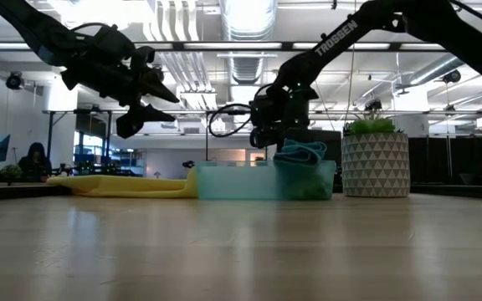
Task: Fold microfiber towels
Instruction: Put the blue microfiber cloth into the blue bin
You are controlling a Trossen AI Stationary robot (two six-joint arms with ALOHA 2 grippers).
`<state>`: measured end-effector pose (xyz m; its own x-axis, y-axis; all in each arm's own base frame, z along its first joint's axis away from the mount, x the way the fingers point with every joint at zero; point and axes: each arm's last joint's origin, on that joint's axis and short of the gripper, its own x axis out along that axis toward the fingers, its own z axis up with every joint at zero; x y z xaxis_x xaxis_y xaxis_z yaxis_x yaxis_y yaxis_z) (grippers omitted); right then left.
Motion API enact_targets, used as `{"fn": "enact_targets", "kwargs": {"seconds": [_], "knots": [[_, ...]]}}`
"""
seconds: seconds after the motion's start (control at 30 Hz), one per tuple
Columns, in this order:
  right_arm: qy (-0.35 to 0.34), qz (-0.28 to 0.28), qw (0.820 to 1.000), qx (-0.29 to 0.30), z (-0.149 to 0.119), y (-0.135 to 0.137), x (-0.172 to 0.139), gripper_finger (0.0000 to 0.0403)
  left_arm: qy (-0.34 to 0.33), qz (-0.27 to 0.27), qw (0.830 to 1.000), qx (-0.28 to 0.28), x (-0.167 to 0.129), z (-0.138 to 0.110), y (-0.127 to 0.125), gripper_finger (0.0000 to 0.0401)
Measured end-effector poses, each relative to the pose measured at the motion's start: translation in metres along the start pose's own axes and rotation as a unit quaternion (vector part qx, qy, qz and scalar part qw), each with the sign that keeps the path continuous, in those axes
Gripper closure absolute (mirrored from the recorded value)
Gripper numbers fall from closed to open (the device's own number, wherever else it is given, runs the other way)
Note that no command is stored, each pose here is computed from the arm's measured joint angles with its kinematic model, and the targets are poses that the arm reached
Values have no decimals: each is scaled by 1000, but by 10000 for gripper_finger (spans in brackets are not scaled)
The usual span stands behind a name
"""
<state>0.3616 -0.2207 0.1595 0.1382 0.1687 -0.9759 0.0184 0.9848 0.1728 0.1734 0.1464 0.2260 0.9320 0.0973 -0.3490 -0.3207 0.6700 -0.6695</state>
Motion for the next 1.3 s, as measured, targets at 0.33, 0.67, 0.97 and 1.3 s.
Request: {"fn": "enact_targets", "kwargs": {"seconds": [0.33,0.67,0.97,1.3], "knots": [[-23,-21,999,6,2,5,-26,344,-2,1,1000,-9,0,0,0,217],[-31,-23,999,19,-3,14,-49,357,-6,1,1000,-6,0,1,0,217],[-35,6,999,24,-5,18,-51,353,-12,2,1000,-3,0,2,0,217],[-32,12,999,23,-6,16,-40,341,-18,5,1000,0,0,2,0,217]]}}
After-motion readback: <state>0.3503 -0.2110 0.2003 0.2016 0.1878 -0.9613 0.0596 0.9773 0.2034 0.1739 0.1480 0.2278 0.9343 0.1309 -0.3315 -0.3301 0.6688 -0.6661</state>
